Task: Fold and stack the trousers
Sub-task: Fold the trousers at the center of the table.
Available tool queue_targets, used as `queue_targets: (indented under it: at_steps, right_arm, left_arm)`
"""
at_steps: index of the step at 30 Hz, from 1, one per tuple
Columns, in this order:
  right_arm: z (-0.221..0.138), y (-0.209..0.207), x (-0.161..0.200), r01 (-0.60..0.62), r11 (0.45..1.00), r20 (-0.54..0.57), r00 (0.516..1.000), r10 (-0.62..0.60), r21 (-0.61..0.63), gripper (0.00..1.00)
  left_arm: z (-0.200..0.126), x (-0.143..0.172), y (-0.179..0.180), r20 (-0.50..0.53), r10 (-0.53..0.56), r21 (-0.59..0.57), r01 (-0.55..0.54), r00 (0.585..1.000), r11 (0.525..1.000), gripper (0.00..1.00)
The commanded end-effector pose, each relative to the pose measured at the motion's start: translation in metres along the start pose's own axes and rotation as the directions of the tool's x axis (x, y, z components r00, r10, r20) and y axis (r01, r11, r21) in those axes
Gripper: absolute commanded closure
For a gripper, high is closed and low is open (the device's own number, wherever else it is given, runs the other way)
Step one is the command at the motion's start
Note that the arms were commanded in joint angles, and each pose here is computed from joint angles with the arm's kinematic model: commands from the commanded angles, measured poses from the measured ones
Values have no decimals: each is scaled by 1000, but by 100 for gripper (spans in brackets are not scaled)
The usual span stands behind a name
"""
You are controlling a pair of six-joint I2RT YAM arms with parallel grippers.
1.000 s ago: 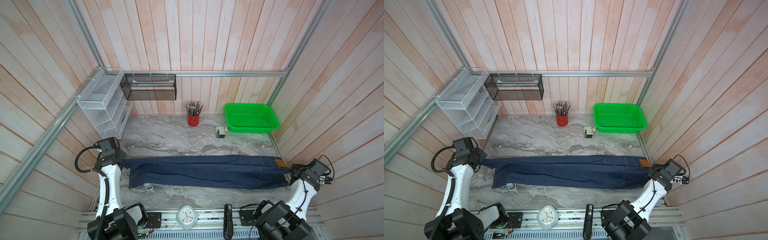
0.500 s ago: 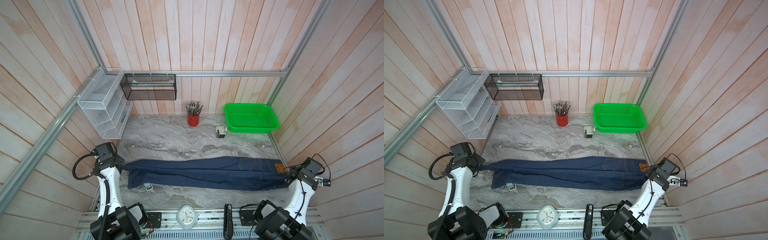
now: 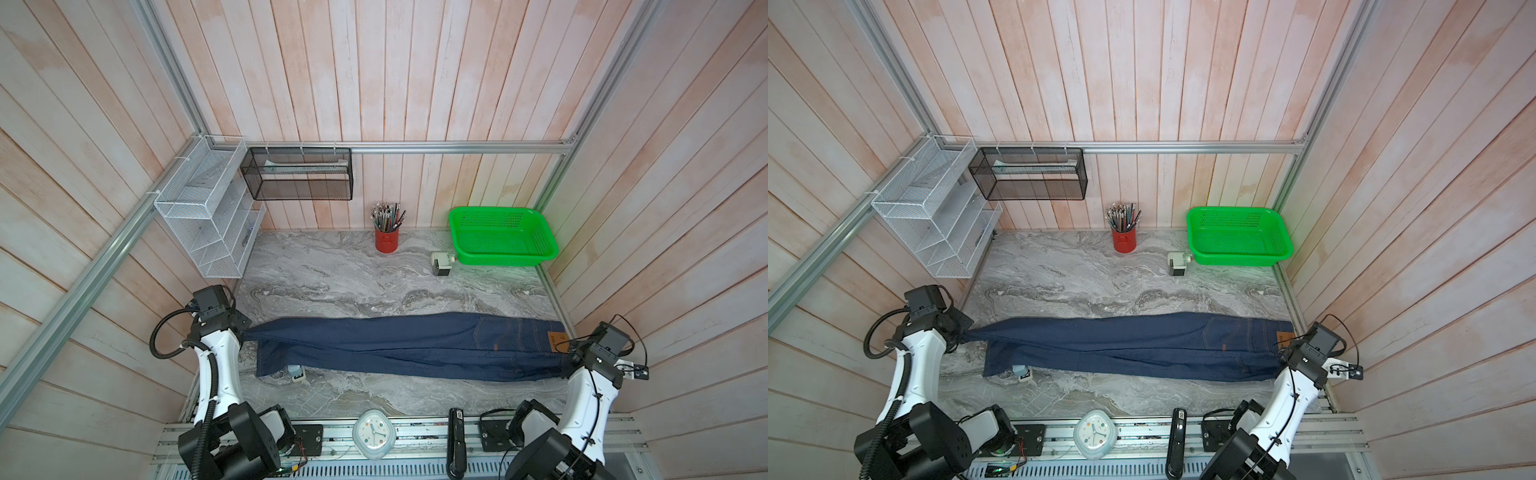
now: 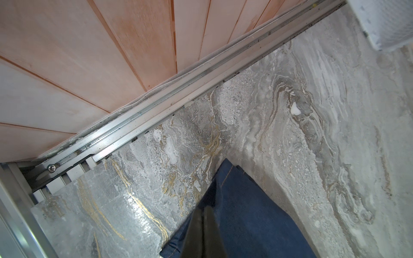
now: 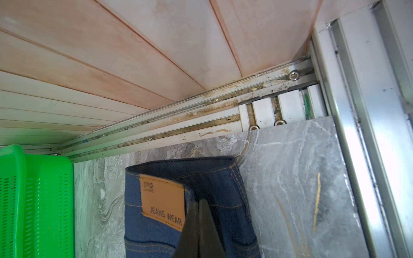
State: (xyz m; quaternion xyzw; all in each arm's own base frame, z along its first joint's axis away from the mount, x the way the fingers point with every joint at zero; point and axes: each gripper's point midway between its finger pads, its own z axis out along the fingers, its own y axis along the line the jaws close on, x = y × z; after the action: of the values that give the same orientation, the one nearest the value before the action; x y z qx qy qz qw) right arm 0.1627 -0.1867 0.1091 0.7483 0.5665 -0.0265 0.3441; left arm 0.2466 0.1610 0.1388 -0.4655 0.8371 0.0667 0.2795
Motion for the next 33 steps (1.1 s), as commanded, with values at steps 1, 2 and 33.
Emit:
queue_targets:
  at_steps: [1,2,33]
  right_arm:
    - [1,-14,-5,-3,999,48,999,0,51,100]
    - [1,-16,-5,-4,998,58,998,1,60,100]
    - [-1,-9,-2,43,998,55,997,-46,53,21]
  left_arm:
    - [5,4,7,-16,5,-28,-6,1000,1000,100]
    - [6,5,7,-19,6,-30,-7,1000,1000,100]
    - [5,1,6,-25,-13,-12,13,1000,1000,58]
